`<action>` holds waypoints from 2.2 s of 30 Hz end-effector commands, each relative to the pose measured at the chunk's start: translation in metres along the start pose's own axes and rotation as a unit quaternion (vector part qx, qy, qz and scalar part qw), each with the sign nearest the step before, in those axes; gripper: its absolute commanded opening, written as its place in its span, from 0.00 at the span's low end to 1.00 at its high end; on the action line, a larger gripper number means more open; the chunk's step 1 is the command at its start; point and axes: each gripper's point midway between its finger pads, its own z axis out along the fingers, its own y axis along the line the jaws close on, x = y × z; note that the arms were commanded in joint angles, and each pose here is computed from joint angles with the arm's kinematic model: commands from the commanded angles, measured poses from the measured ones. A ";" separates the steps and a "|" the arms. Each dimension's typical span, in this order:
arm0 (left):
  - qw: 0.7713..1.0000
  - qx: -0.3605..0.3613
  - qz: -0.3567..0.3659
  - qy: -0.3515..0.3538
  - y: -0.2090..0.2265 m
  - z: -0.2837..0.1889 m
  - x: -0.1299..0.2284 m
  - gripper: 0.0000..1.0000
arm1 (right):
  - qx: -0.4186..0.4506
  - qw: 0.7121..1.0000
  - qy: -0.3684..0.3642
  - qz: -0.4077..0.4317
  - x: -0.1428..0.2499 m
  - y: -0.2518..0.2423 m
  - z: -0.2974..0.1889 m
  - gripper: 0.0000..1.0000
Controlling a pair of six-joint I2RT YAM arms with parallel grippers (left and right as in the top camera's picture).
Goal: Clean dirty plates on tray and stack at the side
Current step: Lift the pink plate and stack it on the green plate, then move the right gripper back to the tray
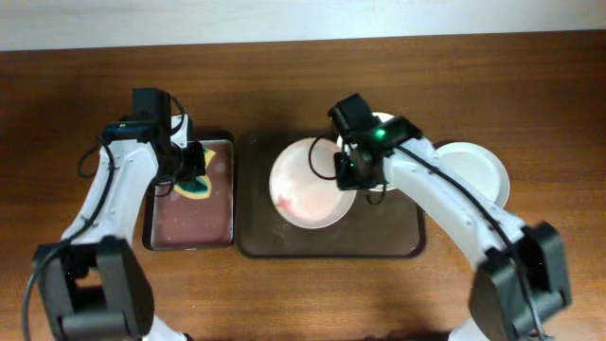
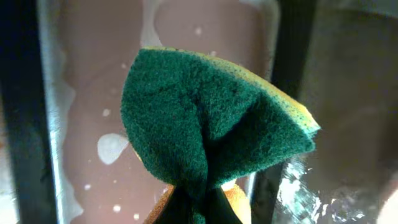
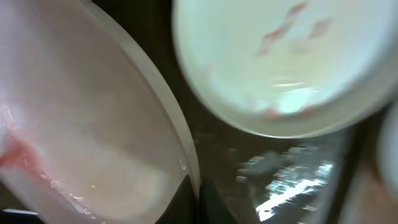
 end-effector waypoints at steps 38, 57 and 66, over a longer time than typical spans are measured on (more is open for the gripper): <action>0.987 -0.005 -0.016 0.157 0.009 0.075 0.065 0.00 | 0.125 0.920 -0.143 0.342 0.007 -0.243 -0.127 0.04; 0.996 -0.021 -0.006 0.089 0.012 0.065 0.019 1.00 | 0.051 0.906 0.071 0.414 0.056 -0.301 -0.006 0.04; 0.995 -0.017 -0.007 0.097 0.010 0.065 0.023 0.84 | -0.061 0.981 -0.006 0.186 0.010 -0.189 -0.053 0.04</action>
